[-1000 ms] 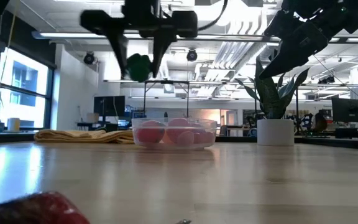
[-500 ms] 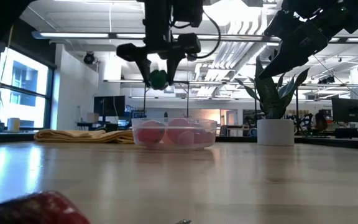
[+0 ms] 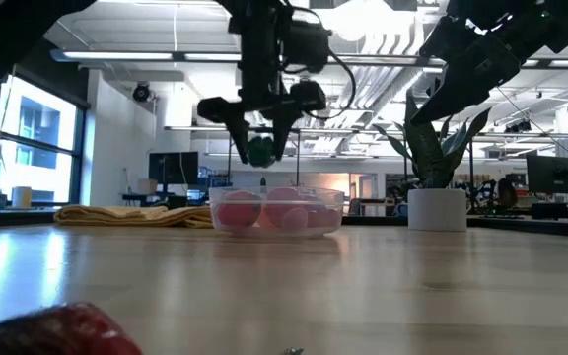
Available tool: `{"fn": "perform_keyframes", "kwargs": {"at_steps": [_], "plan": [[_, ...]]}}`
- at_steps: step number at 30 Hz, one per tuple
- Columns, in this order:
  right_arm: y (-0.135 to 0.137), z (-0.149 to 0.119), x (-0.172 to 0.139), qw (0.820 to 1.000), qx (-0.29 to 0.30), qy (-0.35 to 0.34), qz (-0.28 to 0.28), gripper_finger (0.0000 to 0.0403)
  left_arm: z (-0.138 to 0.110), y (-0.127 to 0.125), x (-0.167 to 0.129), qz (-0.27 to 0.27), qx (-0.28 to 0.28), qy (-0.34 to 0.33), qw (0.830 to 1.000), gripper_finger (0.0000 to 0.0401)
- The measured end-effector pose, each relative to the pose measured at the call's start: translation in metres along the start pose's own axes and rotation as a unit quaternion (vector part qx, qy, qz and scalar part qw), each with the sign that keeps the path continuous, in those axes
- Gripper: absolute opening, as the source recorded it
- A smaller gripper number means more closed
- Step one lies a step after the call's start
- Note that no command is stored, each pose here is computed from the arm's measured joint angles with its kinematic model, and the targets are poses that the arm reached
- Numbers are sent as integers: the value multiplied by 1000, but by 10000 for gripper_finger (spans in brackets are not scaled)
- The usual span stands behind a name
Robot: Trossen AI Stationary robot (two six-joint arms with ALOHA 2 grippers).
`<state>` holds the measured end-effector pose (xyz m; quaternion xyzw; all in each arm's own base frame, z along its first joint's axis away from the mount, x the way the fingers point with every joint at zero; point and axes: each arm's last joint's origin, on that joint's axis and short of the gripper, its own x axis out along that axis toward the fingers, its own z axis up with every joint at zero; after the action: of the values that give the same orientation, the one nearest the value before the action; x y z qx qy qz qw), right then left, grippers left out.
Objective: Pick and placing Produce into tupperware
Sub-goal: Put the bell pepper into the transparent bin
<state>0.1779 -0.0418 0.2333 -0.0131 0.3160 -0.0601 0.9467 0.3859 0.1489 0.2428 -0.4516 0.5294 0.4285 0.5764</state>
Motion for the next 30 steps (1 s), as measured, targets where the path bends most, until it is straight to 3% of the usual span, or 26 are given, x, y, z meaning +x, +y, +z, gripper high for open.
{"fn": "perform_keyframes", "kwargs": {"at_steps": [10,17,30], "plan": [[0,0,0,1000,0,-1,0,46,7,-7,15,-15,12,-8,1000,229],[0,0,0,1000,0,0,0,46,8,-5,36,-5,11,24,1000,230],[0,0,0,1000,0,-1,0,46,9,-5,40,-6,17,13,1000,230]]}}
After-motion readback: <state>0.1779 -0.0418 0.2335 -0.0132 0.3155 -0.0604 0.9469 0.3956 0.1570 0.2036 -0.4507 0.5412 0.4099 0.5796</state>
